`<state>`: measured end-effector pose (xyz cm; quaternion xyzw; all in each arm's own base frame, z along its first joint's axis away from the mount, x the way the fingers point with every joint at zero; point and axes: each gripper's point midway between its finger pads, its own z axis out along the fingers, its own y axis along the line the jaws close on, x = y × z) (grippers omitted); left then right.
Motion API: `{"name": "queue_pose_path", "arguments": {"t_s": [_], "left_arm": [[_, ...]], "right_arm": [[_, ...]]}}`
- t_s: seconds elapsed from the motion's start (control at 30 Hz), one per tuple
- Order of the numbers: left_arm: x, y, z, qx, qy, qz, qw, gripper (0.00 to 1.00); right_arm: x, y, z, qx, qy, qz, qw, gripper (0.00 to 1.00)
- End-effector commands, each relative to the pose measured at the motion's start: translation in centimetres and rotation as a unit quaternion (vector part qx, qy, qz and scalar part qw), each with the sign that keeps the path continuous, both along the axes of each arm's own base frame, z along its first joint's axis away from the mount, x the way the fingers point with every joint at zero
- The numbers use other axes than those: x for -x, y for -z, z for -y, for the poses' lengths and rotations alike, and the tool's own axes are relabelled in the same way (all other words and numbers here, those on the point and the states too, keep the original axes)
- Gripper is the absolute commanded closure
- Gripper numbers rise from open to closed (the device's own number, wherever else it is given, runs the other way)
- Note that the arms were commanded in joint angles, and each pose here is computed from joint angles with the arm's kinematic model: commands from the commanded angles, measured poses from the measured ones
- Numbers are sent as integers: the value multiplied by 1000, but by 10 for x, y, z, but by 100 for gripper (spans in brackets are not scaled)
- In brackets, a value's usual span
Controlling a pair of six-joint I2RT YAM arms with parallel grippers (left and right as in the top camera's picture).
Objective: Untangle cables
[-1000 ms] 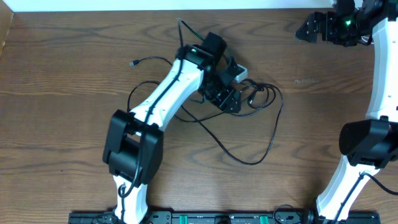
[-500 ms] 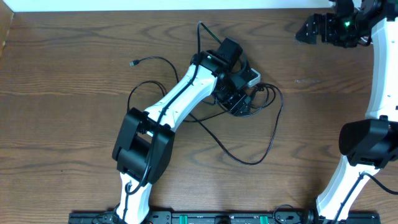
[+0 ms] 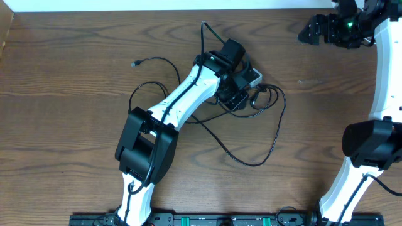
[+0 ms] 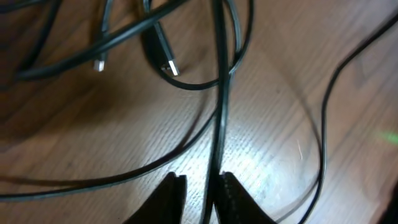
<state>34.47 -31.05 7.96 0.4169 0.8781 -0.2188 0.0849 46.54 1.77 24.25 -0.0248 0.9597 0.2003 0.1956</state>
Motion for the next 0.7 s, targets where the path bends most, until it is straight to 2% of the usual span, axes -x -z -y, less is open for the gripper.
{"name": "queue_pose_path", "arguments": {"t_s": [0.0,0.13,0.2,0.3,0.47,0.57,0.67], "left_arm": [[-8,8,-7,-26,-8,17,999,93],[-20,-2,-13,-34,-57,27,997,93],[-38,-32,-25,-30,-120,52,991,93],[-47,-77,-35,6,-165,80,983,93],[-43,-156,-50,71,-224,124,964,93],[-38,-178,-54,86,-228,142,959,93],[-40,-193,-65,84,-265,161,947,93]], "right_arm": [[1,7,-4,0,-12,-8,1000,4],[3,7,-10,-3,-18,-11,1000,4],[4,5,-22,-12,-33,-10,999,3],[6,5,-42,-13,-54,-10,998,3],[10,4,-80,-13,-96,-4,995,9],[11,3,-100,-13,-117,5,993,12],[14,2,-121,-10,-147,15,989,13]]}}
